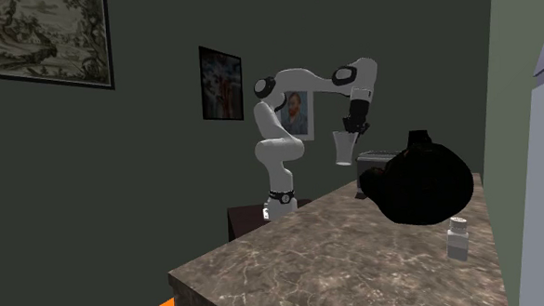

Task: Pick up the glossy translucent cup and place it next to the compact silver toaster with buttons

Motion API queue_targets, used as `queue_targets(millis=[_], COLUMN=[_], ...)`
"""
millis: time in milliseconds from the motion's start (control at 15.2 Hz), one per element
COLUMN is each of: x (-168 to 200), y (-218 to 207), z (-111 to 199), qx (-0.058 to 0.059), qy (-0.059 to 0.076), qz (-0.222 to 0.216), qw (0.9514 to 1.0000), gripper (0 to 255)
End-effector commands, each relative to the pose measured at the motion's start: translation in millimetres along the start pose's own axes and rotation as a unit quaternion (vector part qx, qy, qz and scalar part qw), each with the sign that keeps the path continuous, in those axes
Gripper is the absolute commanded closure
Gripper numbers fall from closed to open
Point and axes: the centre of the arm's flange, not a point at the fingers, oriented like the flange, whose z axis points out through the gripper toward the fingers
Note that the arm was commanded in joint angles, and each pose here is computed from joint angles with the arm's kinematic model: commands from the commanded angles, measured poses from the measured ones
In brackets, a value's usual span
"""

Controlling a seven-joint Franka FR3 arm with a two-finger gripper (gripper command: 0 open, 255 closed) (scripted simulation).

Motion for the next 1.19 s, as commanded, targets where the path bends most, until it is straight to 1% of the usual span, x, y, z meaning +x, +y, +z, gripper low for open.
queue_targets(millis=[0,1122], x=[0,-2], y=[-3,-26], z=[11,98], qx=[0.000,0.000], qy=[0.000,0.000], qz=[0.000,0.000], qw=[1.0000,1.0000], gripper=[255,255])
